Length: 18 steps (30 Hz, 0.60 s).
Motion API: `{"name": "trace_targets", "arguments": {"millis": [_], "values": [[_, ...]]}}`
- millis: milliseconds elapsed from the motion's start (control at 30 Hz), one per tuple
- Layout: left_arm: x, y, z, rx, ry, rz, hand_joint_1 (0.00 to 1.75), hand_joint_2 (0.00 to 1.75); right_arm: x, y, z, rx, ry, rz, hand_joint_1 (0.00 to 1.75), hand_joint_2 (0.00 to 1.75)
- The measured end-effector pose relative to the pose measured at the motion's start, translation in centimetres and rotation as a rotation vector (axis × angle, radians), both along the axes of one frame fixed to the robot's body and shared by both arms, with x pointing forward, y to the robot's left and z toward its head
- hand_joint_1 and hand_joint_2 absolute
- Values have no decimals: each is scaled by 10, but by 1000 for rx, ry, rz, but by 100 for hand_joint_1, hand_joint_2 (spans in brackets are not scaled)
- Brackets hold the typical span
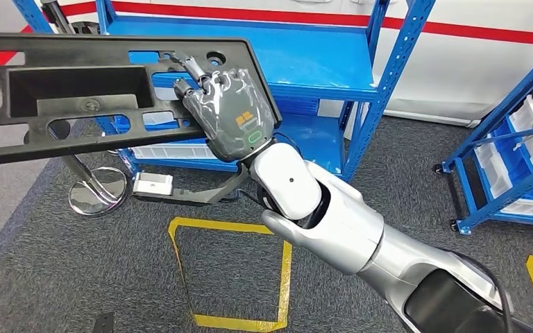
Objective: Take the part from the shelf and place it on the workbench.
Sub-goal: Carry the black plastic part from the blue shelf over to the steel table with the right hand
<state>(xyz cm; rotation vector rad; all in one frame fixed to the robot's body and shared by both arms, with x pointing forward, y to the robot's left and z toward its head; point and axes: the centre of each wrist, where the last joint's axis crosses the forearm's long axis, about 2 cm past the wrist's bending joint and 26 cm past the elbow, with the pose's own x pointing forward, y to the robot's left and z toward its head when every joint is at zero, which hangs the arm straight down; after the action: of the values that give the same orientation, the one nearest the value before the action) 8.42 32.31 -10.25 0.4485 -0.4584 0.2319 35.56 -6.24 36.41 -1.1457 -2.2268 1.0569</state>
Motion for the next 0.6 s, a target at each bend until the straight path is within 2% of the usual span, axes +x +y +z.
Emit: {"name": "trace_targets", "arguments": {"millis": [600], "values": [[-4, -5, -1, -11, 5, -2, 0, 175, 1, 0, 1, 1, -4, -1, 175, 175]]}}
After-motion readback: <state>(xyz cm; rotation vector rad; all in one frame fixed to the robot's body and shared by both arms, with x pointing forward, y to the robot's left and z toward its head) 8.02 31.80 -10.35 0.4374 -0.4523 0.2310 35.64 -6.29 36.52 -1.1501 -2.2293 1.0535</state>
